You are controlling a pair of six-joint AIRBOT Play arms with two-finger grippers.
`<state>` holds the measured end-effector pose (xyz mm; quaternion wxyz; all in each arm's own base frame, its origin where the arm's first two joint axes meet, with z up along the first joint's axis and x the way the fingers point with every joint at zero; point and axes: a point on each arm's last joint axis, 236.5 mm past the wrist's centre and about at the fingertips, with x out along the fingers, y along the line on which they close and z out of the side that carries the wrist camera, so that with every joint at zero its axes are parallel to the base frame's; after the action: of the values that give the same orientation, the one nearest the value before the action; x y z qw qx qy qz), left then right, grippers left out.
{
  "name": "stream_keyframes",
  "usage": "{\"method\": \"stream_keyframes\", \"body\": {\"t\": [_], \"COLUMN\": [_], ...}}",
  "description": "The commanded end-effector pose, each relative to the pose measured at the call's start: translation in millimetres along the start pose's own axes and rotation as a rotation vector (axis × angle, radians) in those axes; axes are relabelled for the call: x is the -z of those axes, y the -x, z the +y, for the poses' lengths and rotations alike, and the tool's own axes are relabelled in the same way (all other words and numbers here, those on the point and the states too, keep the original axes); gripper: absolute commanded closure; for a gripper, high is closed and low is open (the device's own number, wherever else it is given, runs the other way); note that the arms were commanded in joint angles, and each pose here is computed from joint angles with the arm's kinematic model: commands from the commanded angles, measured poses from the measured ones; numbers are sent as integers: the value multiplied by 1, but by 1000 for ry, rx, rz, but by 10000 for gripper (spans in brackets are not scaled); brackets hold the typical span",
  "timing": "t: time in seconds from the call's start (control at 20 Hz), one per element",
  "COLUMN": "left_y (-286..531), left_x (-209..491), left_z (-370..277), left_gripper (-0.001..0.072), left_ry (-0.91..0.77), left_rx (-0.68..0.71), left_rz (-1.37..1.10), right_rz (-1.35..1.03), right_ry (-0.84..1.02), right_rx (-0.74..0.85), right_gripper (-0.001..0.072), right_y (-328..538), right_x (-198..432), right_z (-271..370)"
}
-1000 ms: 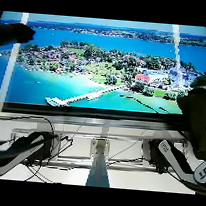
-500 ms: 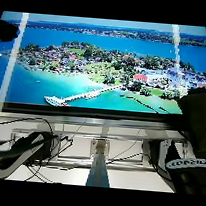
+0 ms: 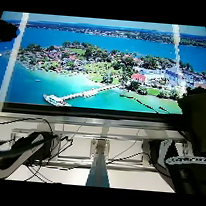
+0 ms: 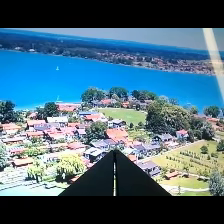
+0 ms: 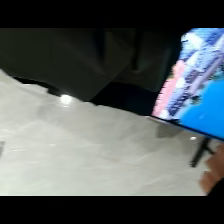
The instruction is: Fold the clothes and pants, and hang the long-sleeved shirts on hangers.
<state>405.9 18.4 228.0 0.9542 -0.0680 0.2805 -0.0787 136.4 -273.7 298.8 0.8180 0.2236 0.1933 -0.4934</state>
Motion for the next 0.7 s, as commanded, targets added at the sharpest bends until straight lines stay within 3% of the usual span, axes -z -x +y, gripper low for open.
{"method": "stream_keyframes", "body": {"t": [0.0, 0.05, 0.35, 0.65], "left_y": [0, 0, 0, 0], "left_x": [0, 0, 0, 0], "left_z": [1, 1, 1, 1], "left_gripper": [691, 691, 691, 691], "left_ry": [0, 0, 0, 0], "left_rx": [-2, -2, -2, -2], "left_rz": [-1, -1, -1, -1], "right_rz": [85, 132, 434, 407], "right_ry": [5, 53, 451, 929], "right_rx": [-264, -339, -778, -1060], "right_gripper": [664, 700, 701, 701], "right_y": [-4, -5, 33, 112], "right_x": [17, 29, 143, 256], "right_z": [67, 90, 245, 347]}}
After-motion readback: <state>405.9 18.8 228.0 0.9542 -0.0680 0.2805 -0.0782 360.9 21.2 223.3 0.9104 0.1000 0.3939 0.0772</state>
